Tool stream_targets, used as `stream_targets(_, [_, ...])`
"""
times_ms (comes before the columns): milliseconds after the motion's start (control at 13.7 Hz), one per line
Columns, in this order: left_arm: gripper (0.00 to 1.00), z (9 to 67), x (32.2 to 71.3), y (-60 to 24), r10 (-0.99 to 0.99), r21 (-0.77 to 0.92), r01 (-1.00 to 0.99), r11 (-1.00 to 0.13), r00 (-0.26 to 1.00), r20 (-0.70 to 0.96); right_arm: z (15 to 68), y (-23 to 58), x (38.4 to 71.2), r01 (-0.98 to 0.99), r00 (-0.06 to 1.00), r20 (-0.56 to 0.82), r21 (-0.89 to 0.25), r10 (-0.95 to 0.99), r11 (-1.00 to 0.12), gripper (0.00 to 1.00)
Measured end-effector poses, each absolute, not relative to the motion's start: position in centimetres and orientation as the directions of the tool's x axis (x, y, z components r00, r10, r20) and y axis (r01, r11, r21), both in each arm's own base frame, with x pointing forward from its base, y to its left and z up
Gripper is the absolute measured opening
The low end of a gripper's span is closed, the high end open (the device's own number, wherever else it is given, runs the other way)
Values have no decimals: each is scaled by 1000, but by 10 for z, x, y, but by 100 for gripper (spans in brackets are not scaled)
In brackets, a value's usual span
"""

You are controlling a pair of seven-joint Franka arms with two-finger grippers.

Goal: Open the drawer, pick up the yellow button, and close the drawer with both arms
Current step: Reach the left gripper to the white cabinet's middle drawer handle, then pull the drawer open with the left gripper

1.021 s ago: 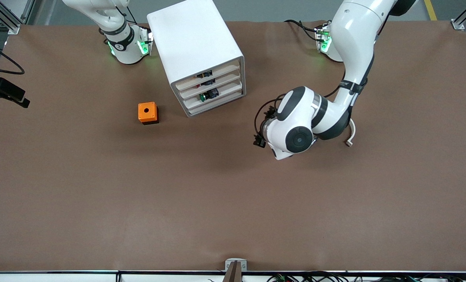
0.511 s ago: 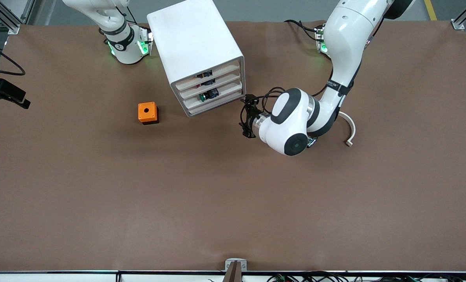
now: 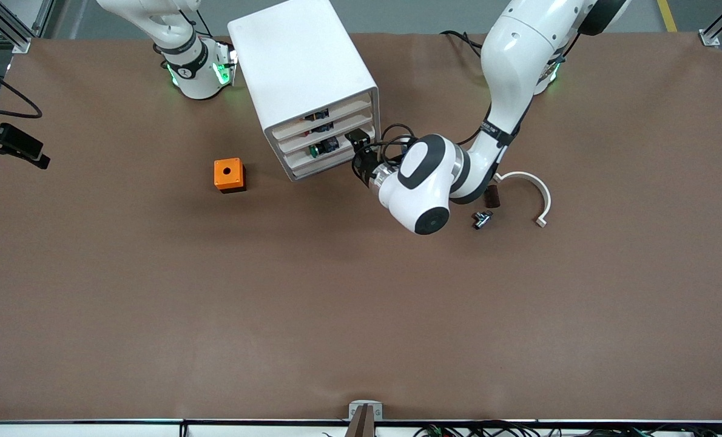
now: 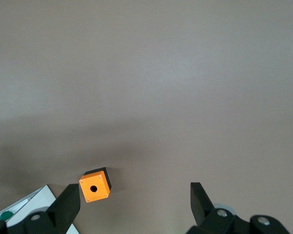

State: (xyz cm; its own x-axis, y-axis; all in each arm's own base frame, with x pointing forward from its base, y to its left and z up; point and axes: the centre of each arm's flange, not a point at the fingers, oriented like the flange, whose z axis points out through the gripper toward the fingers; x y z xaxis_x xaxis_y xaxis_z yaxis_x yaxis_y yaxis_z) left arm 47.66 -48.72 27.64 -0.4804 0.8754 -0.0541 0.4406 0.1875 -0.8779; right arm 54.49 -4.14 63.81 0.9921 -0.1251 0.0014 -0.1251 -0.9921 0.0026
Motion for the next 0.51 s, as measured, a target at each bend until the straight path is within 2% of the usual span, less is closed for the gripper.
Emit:
stream_targets(73, [72, 274, 473, -489, 873, -896, 403, 184, -486, -40, 638, -41, 545, -125, 992, 1, 3, -125, -992, 100])
stream_targets(511, [67, 265, 448, -505, 880, -951, 259, 171, -475, 29, 637, -41, 543, -125, 992, -14, 3, -125, -992, 100])
